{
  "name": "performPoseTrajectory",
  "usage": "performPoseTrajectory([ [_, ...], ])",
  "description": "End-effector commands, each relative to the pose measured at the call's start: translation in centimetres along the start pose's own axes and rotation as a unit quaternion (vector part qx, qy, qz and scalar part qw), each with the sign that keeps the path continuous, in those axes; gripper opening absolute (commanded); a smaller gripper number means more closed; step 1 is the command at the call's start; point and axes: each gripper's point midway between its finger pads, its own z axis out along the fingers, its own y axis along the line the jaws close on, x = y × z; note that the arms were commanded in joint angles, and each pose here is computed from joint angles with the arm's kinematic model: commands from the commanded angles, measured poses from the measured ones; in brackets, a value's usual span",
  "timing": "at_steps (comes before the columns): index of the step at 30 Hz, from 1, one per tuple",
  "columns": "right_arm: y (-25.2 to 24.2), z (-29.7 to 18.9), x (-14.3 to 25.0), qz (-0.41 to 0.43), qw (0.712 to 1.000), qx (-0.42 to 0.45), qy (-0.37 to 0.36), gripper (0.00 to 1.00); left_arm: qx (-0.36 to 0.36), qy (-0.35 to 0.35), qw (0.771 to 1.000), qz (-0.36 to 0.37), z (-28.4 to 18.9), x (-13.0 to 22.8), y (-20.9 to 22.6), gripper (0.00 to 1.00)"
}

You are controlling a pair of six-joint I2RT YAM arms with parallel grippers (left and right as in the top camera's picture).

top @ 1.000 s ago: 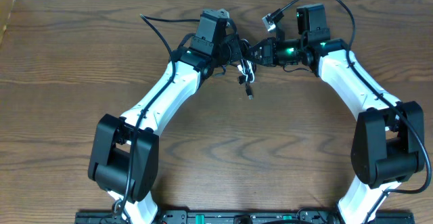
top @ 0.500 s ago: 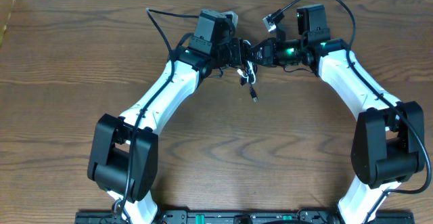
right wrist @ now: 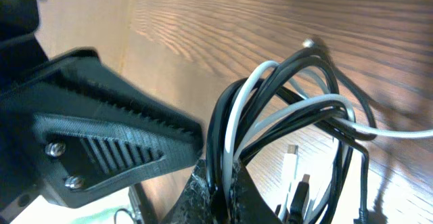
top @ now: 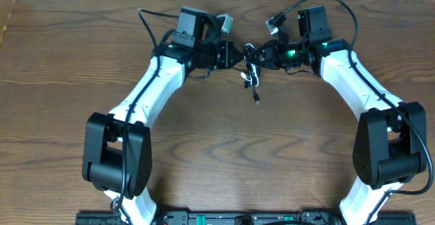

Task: Untangle cables

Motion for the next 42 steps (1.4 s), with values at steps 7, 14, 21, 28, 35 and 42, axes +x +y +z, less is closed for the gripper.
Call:
performPoseTrajectory([
  [7,-3.3,-0.6,-1.0,0.098,0.989,0.102,-0.042,0.01,0.017,0.054,0.998,0.005,-0.4,2.6,0.3,0.23],
  [14,-3.9,-0.8,-1.3,0.128,0.983,0.117,-0.053,0.01,0.021,0.070,0.997,0.010,0.4,3.6,-0.8,0.39],
  [21,-3.4,-0.7,-1.1,0.129,0.985,0.103,-0.046,0.01,-0.052,0.051,0.997,0.004,2.9,3.8,-1.3,0.41],
  [28,-3.5,-0.7,-1.1,0.129,0.985,0.103,-0.046,0.01,-0.100,0.015,0.995,-0.021,3.7,2.9,-1.0,0.40],
  [35,-3.4,-0.7,-1.0,0.126,0.986,0.102,-0.045,0.01,-0.118,-0.004,0.992,-0.042,3.6,2.3,-0.4,0.40],
  [42,-3.4,-0.7,-1.0,0.126,0.986,0.102,-0.044,0.01,-0.119,-0.012,0.992,-0.050,3.7,2.0,-0.4,0.40],
])
